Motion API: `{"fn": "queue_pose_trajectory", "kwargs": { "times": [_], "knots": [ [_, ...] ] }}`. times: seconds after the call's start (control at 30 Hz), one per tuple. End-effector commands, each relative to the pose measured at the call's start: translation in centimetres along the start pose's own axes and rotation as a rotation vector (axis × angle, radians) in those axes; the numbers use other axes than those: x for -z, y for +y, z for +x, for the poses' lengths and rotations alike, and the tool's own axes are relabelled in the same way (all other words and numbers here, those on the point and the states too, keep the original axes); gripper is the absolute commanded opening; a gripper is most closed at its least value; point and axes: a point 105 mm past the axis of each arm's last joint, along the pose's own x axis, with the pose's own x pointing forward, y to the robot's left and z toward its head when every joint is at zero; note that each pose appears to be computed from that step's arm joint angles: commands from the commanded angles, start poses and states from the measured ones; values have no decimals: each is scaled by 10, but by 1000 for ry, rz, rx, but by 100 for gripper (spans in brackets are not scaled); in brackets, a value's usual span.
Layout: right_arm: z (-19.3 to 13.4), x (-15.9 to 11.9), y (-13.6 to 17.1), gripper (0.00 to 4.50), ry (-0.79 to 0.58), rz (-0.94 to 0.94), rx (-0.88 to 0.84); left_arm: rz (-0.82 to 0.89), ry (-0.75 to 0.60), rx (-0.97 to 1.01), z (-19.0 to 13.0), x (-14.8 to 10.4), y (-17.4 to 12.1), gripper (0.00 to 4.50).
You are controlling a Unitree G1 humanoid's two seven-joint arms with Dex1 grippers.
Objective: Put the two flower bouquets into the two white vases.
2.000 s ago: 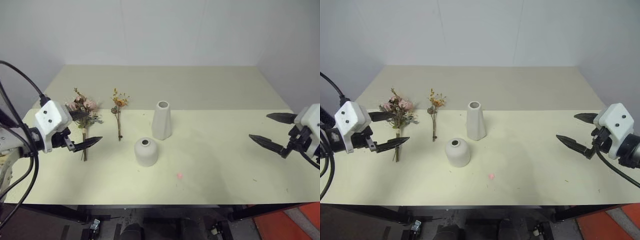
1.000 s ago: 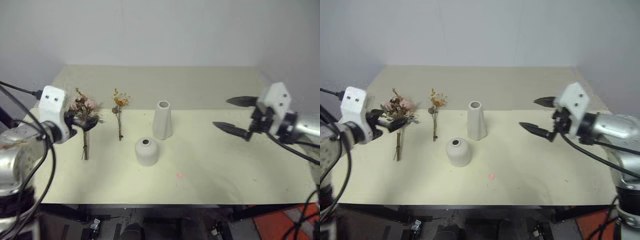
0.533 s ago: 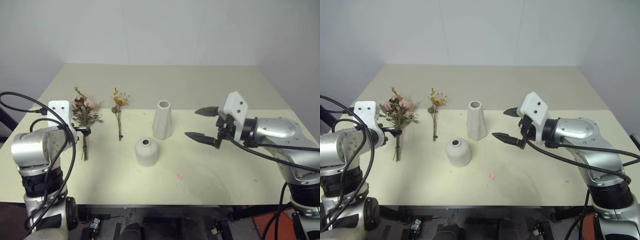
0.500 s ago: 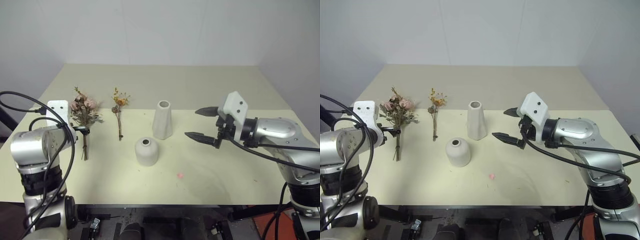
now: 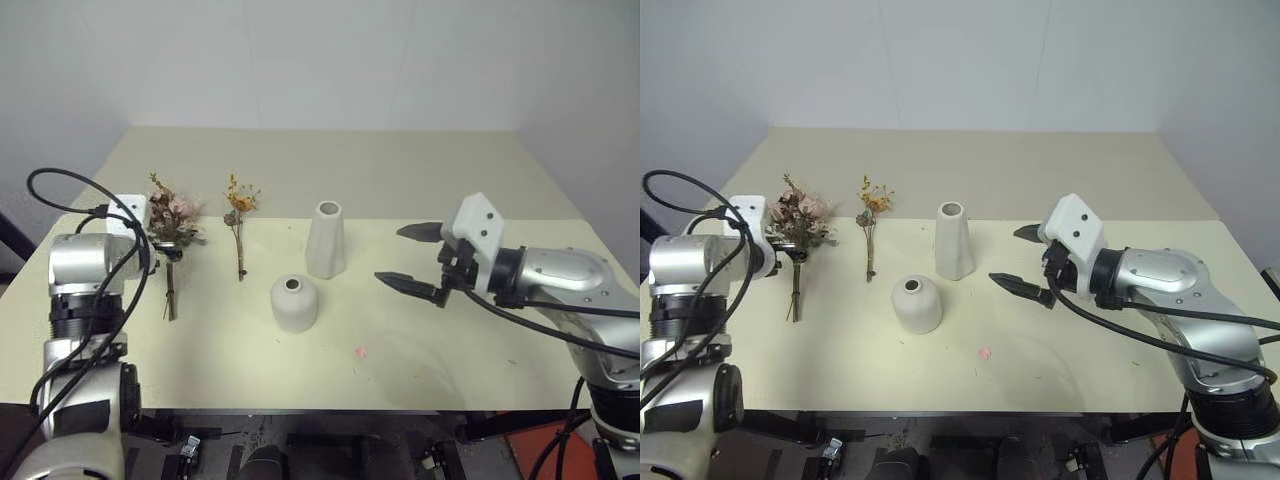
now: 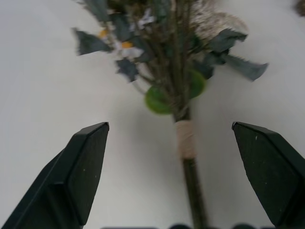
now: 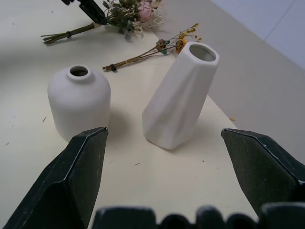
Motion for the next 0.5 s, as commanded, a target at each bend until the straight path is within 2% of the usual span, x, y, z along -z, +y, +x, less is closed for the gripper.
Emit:
{"fn": "queue_pose_trajectory", "kwargs": {
  "times": [0.03,0.23,0.37,0.4,0.5],
  "knots": [
    [-8,-11,-2,450,-15,-33,29,-39,-46,-19,1,-16,6,357],
    [-10,-8,1,450,0,-19,38,-61,4,-32,12,-8,15,174],
    [-10,-6,1,450,6,-10,45,-78,18,-34,16,-4,20,37],
    [-10,-5,1,450,6,-9,45,-75,19,-37,17,-3,20,13],
    [-10,-4,1,450,11,-7,48,-67,1,-38,16,-8,20,6]
  ]
}}
